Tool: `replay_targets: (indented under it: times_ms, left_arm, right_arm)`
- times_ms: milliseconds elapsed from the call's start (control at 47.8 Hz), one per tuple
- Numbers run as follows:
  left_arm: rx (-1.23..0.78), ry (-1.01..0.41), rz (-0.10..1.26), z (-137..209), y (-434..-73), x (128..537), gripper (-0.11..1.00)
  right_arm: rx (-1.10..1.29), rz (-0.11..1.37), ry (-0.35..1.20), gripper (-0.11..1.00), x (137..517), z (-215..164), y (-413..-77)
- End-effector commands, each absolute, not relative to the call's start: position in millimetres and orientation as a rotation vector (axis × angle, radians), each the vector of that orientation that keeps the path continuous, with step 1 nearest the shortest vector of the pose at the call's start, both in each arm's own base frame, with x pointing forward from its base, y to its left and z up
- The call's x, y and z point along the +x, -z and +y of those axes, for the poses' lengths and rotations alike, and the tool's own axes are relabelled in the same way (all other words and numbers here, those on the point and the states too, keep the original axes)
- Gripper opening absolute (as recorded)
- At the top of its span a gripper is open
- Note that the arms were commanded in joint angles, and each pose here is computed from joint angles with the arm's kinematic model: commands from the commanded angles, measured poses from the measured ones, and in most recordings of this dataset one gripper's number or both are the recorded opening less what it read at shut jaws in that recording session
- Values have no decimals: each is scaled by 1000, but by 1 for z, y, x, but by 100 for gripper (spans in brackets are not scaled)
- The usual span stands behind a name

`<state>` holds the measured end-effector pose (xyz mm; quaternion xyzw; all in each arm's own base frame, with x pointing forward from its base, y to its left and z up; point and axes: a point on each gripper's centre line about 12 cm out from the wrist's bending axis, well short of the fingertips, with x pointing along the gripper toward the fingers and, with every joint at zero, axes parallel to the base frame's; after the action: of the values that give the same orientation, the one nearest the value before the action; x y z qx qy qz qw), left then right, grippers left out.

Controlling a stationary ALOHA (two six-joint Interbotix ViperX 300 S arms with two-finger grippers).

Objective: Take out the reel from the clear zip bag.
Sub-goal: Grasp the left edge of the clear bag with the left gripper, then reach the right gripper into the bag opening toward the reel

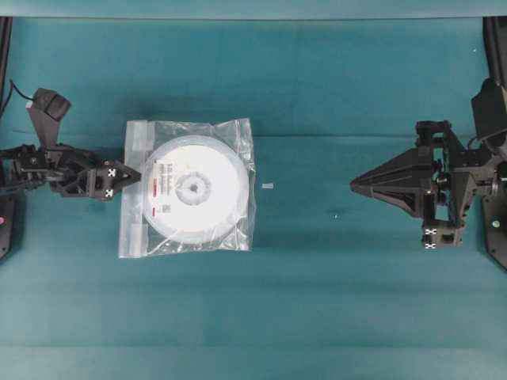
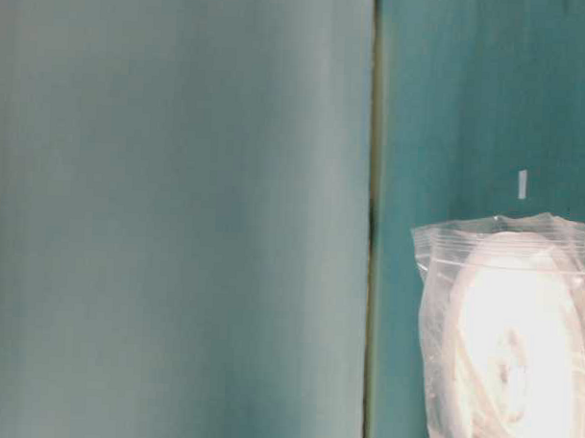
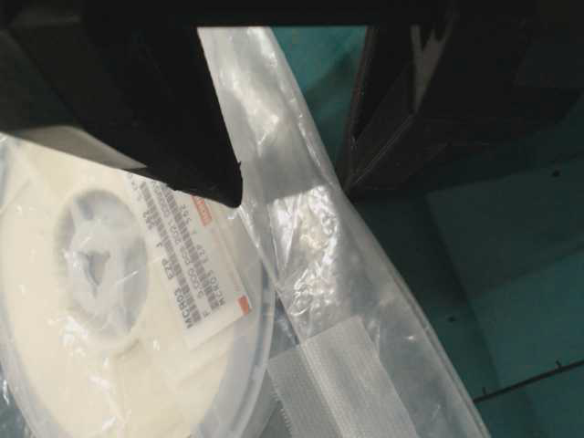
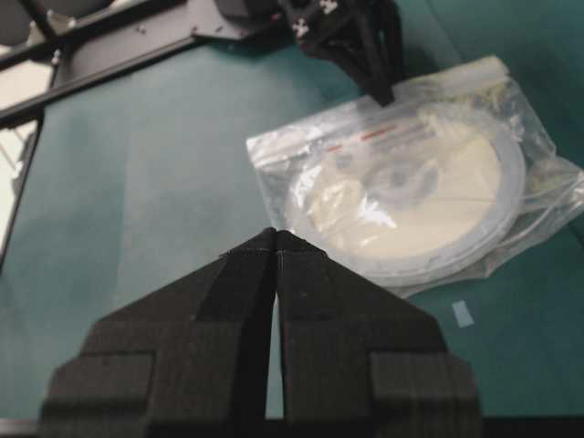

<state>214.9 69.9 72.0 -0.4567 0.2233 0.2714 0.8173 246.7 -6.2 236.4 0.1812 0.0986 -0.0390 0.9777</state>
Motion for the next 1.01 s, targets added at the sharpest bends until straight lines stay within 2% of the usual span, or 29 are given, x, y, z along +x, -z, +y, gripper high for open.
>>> replay_targets:
  times_ms: [0, 63, 126, 335, 461, 545, 796, 901, 984]
  left_arm:
    - [-973, -575, 465, 72, -74, 220, 83]
    - [-973, -578, 469, 73, -75, 221, 78]
    - [-969, -578, 477, 73, -74, 222, 69]
    - [-953, -584, 504, 74, -73, 226, 16]
    - [-947, -588, 519, 75, -72, 227, -3]
    - [-948, -590, 525, 75, -72, 227, -8]
    - [-948, -591, 526, 74, -72, 226, -8]
    - [-948, -591, 526, 74, -72, 226, -8]
    - [-949, -591, 526, 74, -72, 226, -8]
  right_arm:
    - [378, 183, 79, 0, 248, -7, -241]
    - [378, 183, 79, 0, 248, -7, -241]
    - [378, 183, 79, 0, 248, -7, -241]
    - [380, 183, 80, 0, 248, -7, -241]
    - [438, 189, 105, 0, 248, -9, -239]
    - [535, 208, 151, 0, 248, -14, -234]
    - [670, 276, 216, 2, 247, -19, -222]
    - [745, 297, 250, 8, 249, -21, -216]
    - [824, 310, 282, 21, 251, -23, -210]
